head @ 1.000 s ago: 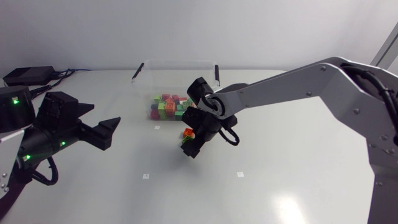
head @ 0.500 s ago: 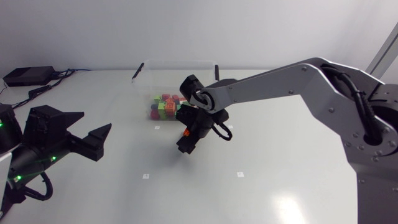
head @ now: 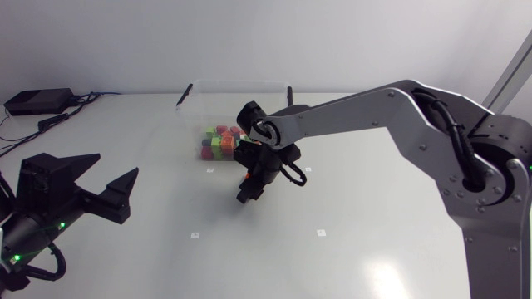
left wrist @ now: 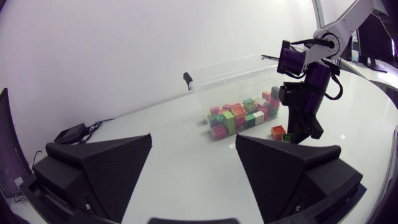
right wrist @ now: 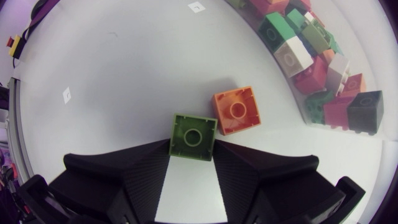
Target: Place the duplo bricks in the container
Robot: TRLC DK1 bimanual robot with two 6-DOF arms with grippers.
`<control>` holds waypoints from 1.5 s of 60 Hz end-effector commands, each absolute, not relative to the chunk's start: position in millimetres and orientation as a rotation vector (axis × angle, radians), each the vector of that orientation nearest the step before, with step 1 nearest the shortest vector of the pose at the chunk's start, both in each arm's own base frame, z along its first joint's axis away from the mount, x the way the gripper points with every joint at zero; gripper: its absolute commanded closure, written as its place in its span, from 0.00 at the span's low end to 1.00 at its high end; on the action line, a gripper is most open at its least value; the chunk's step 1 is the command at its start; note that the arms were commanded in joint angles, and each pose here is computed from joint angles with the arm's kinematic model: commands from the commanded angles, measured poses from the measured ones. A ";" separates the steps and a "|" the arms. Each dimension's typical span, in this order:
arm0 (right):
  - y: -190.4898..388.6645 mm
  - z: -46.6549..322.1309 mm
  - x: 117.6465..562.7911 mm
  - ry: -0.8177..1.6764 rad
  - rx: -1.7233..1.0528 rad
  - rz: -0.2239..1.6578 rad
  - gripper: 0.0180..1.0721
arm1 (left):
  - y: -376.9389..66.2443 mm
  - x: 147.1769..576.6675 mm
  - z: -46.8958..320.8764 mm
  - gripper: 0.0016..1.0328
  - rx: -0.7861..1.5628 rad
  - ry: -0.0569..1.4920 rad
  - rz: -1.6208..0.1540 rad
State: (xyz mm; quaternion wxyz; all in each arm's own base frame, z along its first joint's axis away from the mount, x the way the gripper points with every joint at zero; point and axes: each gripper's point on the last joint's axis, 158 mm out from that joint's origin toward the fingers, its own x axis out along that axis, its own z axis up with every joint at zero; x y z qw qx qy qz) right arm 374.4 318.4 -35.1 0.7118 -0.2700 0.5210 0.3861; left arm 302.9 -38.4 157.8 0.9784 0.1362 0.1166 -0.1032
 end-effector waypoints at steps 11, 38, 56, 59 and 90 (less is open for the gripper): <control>317.3 -30.1 361.2 1.160 -0.636 0.870 0.71 | -30.0 291.1 153.0 0.12 0.219 0.200 -0.168; 311.0 48.7 338.3 1.049 -0.612 0.872 0.71 | -19.2 272.7 166.3 0.16 0.147 0.061 -0.106; 310.1 111.6 345.6 0.924 -0.567 0.853 0.71 | -19.6 263.5 172.8 0.20 0.149 -0.017 -0.102; 308.7 121.1 350.0 0.903 -0.556 0.843 0.71 | -20.0 262.0 173.0 0.20 0.150 -0.026 -0.103; 297.5 166.3 435.1 0.738 -0.419 0.728 0.71 | -12.7 252.3 188.1 0.20 0.122 -0.098 -0.070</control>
